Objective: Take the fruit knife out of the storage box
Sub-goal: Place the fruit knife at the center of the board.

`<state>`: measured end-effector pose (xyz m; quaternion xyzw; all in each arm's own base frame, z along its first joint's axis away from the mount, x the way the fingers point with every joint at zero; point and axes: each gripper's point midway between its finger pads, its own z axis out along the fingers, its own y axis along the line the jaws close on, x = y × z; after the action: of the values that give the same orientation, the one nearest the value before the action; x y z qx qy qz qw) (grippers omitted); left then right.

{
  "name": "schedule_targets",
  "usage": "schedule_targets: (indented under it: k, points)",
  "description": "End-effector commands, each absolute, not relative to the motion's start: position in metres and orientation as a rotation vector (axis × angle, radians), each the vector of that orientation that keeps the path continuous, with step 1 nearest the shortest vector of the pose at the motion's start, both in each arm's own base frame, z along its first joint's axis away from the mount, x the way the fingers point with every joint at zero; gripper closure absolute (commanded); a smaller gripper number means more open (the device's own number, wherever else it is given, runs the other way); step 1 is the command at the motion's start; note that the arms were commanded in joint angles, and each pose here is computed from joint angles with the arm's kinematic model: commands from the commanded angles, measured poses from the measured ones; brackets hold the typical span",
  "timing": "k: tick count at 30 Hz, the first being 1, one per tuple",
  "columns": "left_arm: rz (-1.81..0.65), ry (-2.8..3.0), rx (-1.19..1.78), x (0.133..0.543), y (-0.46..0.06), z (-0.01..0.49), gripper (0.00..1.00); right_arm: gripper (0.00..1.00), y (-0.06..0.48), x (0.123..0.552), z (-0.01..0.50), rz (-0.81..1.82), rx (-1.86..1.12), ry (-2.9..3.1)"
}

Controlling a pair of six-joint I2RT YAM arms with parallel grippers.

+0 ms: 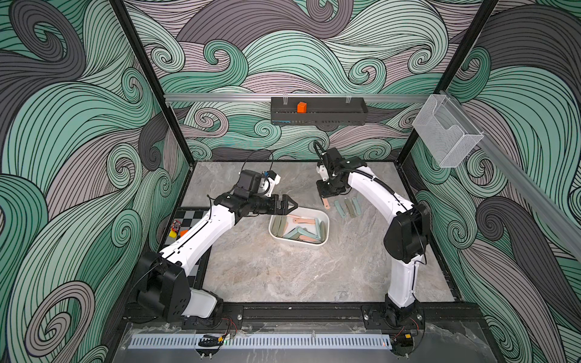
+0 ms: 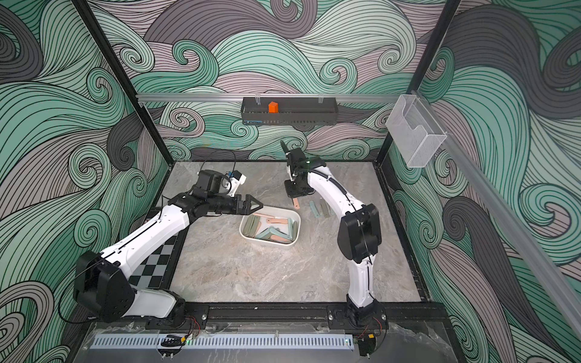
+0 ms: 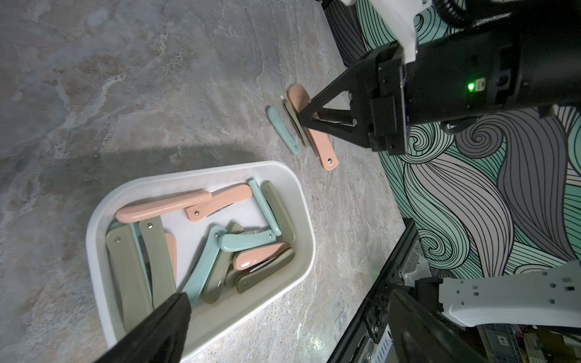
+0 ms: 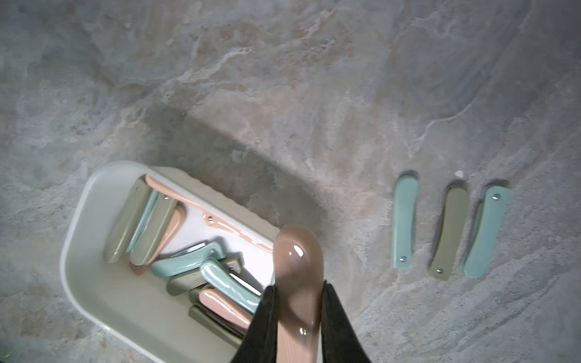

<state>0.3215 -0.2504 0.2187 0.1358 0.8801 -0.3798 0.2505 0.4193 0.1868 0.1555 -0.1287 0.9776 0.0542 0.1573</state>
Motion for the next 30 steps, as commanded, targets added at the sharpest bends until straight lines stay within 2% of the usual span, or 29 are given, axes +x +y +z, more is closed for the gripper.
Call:
schedule_targets:
  k: [1, 8, 18, 27, 30]
  points:
    - [-1.043, 2.377, 0.381, 0.332, -0.262, 0.226, 0.01, 0.79, 0.178, 0.427, 0.146, 0.136, -0.420, 2.800]
    - [-1.037, 2.400, 0.404, 0.333, -0.270, 0.219, 0.01, 0.77, 0.170, 0.448, 0.113, 0.147, -0.418, 2.829]
    - [-1.017, 2.417, 0.422, 0.331, -0.268, 0.213, 0.01, 0.77, 0.159, 0.456, 0.055, 0.157, -0.377, 2.951]
    - [-1.011, 2.432, 0.428, 0.329, -0.267, 0.207, 0.01, 0.76, 0.141, 0.459, 0.041, 0.088, -0.341, 2.978]
    - [-1.011, 2.435, 0.425, 0.329, -0.266, 0.206, 0.01, 0.70, 0.137, 0.458, 0.040, 0.081, -0.318, 2.987]
